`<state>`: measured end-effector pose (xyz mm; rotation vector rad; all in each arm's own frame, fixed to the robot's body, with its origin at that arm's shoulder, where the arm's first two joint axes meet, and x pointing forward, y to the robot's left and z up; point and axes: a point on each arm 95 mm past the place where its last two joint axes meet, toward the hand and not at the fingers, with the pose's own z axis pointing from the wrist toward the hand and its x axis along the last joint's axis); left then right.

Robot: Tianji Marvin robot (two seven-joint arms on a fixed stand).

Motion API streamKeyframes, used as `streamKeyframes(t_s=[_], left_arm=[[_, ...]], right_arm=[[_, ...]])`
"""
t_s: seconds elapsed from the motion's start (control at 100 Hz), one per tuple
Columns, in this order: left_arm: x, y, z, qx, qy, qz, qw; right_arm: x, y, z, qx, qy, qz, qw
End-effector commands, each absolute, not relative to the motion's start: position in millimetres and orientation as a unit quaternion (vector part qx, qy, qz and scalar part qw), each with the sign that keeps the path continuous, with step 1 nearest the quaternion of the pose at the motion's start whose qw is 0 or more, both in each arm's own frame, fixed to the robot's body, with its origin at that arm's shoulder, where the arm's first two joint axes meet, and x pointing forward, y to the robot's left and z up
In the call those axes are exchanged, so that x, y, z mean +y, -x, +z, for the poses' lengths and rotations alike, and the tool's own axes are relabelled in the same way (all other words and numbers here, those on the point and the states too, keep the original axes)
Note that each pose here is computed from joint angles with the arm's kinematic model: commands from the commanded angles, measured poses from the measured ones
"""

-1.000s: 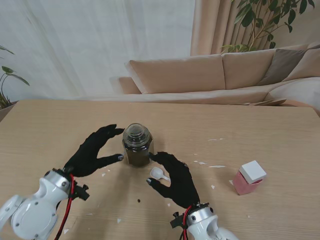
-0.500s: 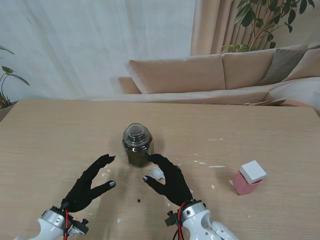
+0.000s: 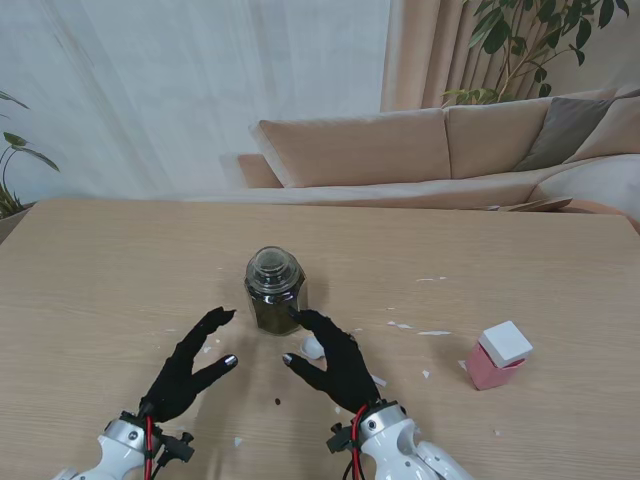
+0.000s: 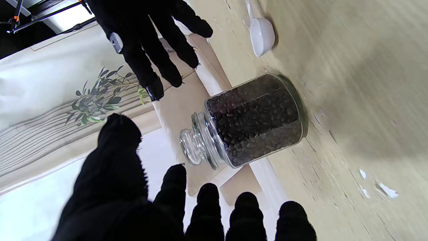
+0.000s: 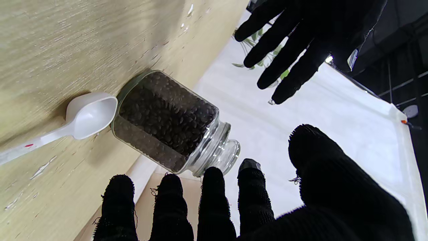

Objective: Portion coffee beans from the glass jar into the coffee jar

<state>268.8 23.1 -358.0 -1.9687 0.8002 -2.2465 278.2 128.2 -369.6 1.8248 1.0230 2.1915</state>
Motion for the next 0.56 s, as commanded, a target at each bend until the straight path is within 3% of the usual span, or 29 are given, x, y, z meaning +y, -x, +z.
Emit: streamKeyframes(t_s=[0.0,0.55], left_arm=[[17.2,-265.9,-358.3,0.264,0.639,-0.723,0.008],[10.7,-260.8,-356.4,0.273,0.639,-0.719,-0.005]], right_arm=[[132.0,-275.6,-371.2,0.341,-0.602,0.721,0.046],[131.5,-270.6,-370.7,0.345,-0.596,0.723,0.050]])
